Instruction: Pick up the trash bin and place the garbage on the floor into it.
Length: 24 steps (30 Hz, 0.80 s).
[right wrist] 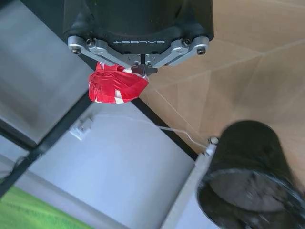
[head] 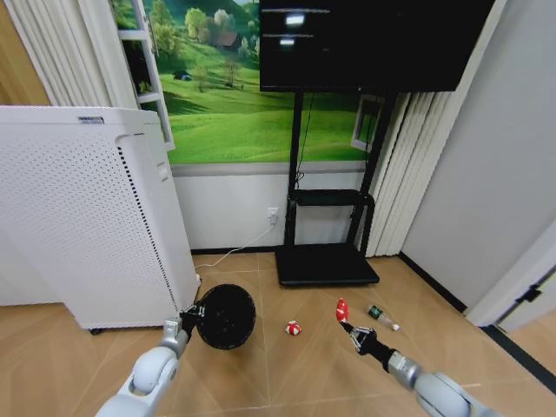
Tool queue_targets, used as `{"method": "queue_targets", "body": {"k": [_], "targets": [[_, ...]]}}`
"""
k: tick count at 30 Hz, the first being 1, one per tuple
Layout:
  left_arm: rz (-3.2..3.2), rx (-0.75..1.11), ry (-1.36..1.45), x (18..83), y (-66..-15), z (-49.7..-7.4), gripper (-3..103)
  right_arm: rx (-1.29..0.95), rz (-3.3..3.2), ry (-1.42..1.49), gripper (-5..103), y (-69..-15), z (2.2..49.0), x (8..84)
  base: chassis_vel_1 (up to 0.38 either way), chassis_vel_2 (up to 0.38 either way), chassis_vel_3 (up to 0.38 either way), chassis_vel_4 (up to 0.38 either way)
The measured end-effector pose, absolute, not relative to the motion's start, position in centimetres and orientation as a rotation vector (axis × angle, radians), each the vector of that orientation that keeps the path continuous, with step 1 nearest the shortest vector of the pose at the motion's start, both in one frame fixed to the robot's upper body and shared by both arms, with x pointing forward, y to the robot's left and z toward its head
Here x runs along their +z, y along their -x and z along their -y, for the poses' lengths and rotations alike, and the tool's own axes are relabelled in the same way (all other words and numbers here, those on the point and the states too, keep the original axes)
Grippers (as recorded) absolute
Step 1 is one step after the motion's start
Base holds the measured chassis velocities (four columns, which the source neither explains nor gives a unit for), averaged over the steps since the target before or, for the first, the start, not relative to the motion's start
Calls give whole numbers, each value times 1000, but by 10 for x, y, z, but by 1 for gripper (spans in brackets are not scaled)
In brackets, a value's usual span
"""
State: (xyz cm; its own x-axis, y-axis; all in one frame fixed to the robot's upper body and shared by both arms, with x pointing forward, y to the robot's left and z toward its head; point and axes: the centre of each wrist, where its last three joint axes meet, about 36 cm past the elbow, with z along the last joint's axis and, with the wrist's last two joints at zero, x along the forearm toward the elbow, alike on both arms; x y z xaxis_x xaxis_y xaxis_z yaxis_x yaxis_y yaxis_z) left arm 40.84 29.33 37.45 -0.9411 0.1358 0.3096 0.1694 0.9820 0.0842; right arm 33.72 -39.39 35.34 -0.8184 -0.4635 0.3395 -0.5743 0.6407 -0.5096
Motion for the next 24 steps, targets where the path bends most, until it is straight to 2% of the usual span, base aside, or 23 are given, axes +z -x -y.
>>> {"method": "queue_targets", "body": {"k": [6, 8, 24], "targets": [[2840, -158, 266, 380, -427, -282, 7, 900, 2714, -1014, 0, -331, 375, 362, 0, 0, 0, 0], [2830, -138, 296, 380, -430, -270, 7, 860, 2729, -1154, 0, -329, 360, 362, 0, 0, 0, 0], [2771, -134, 374, 359, -430, -241, 7, 761, 2788, -1292, 0, -346, 326, 363, 0, 0, 0, 0]]}}
